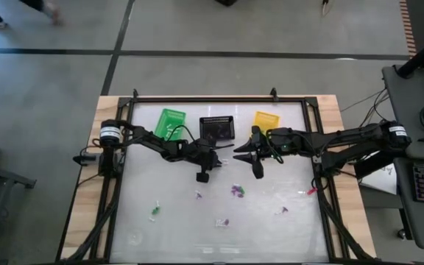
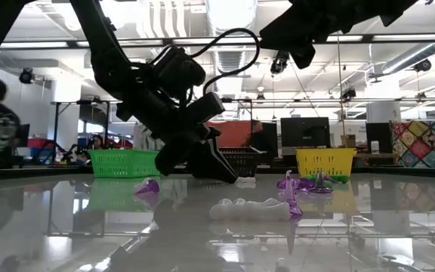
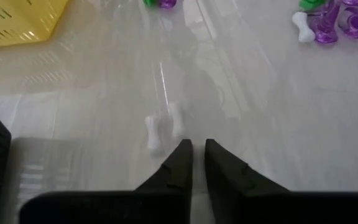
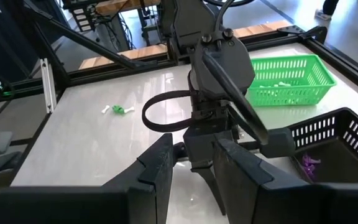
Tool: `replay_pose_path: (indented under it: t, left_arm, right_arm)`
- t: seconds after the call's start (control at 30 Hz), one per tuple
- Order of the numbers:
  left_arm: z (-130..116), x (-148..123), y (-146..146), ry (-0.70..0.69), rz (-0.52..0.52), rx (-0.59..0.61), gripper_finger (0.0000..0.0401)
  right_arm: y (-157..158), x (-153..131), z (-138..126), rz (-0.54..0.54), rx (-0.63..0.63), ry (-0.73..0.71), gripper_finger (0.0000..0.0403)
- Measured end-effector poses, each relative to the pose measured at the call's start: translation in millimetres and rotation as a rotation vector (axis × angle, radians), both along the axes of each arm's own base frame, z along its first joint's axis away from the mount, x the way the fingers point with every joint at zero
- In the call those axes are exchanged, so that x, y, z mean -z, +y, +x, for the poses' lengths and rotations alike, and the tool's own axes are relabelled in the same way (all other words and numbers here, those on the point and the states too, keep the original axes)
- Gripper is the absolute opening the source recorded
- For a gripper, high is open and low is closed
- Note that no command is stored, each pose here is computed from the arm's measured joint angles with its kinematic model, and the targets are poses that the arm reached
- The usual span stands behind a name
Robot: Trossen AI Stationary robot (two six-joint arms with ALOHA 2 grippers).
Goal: Sort Halloween decoration
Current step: Put the white bone toy into the green basket
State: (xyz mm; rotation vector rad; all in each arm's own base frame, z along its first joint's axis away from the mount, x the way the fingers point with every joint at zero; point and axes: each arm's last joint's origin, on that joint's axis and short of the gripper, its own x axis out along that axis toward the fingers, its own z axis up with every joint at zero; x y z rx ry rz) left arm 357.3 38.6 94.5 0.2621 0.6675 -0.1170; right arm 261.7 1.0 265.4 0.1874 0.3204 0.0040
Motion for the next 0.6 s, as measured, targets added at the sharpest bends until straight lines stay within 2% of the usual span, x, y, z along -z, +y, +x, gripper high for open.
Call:
replay_pose_path:
  t: [0.33,0.6]
  left_arm:
    - [-0.6,-4.1,0.0,-0.008,-0.018,-0.017,0.0003]
    - [-0.6,-18.9,0.5,-0.053,-0.055,-0.051,0.0000]
  right_arm:
    - [0.0,0.0,0.0,0.000,0.000,0.000,0.0105]
    - [0.0,0.0,0.0,0.000,0.000,0.000,0.0105]
